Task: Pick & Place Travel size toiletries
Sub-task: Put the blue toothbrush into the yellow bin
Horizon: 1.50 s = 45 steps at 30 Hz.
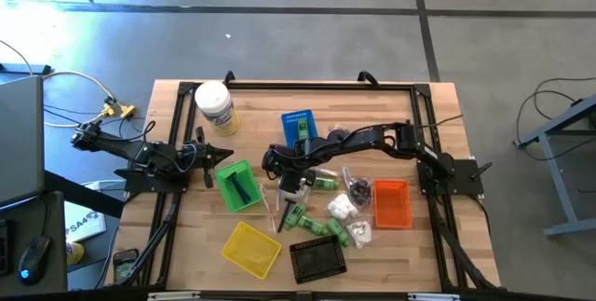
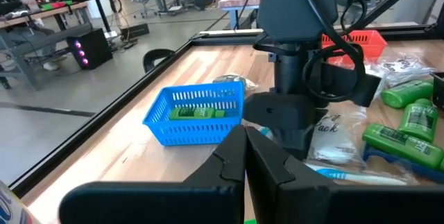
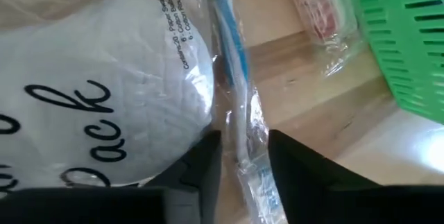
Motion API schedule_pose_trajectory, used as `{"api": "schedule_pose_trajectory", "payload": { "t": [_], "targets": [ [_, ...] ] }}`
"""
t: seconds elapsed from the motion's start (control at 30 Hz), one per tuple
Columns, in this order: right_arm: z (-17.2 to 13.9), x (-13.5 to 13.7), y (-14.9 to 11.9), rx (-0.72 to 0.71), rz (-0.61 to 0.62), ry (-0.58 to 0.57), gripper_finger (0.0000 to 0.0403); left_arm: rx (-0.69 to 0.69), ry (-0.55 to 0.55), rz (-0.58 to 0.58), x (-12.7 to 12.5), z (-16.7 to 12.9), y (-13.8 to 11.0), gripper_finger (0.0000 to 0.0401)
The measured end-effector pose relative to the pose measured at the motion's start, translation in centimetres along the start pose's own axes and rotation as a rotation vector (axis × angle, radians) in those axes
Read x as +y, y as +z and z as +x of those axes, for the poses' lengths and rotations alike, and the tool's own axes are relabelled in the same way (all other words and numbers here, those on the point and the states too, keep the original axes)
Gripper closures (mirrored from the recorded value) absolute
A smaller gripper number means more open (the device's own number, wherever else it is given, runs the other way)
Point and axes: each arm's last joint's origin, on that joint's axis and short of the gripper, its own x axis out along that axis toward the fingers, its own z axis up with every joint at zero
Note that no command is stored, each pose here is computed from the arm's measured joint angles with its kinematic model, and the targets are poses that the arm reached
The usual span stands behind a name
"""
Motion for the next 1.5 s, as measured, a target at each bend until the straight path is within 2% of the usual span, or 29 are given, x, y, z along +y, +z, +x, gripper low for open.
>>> {"api": "schedule_pose_trajectory", "payload": {
  "t": [0.23,0.3,0.47,0.63,0.8,1.07,1.27,1.5],
  "targets": [
    [0.1,0.2,0.1,-0.038,0.079,0.023,0.0378,0.000,0.000,0.000,0.0,0.0,0.0,0.0401],
    [0.1,0.1,0.1,-0.038,0.086,0.022,0.0390,0.000,0.000,0.000,0.0,0.0,0.0,0.0401],
    [0.0,0.0,0.1,-0.032,0.114,0.001,0.0383,0.000,0.000,0.000,0.0,0.0,0.0,0.0401],
    [-1.0,-0.3,0.1,0.041,0.123,-0.039,0.0393,0.000,0.000,-0.006,0.0,0.0,0.0,0.0401],
    [-2.9,-0.8,0.6,0.054,0.169,-0.070,0.0389,0.006,-0.001,-0.007,0.0,0.0,-0.1,0.0401],
    [-7.2,-1.3,3.0,0.051,0.215,-0.162,0.0393,0.007,-0.002,-0.026,0.0,0.0,-0.1,0.0401],
    [-9.0,-1.4,5.3,-0.032,0.429,-0.234,0.0389,0.007,-0.003,-0.056,0.0,0.0,-0.1,0.0401],
    [-9.5,0.0,9.0,-0.193,0.593,-0.131,0.0389,0.007,-0.004,-0.069,0.0,0.0,-0.1,0.0401]
  ]
}}
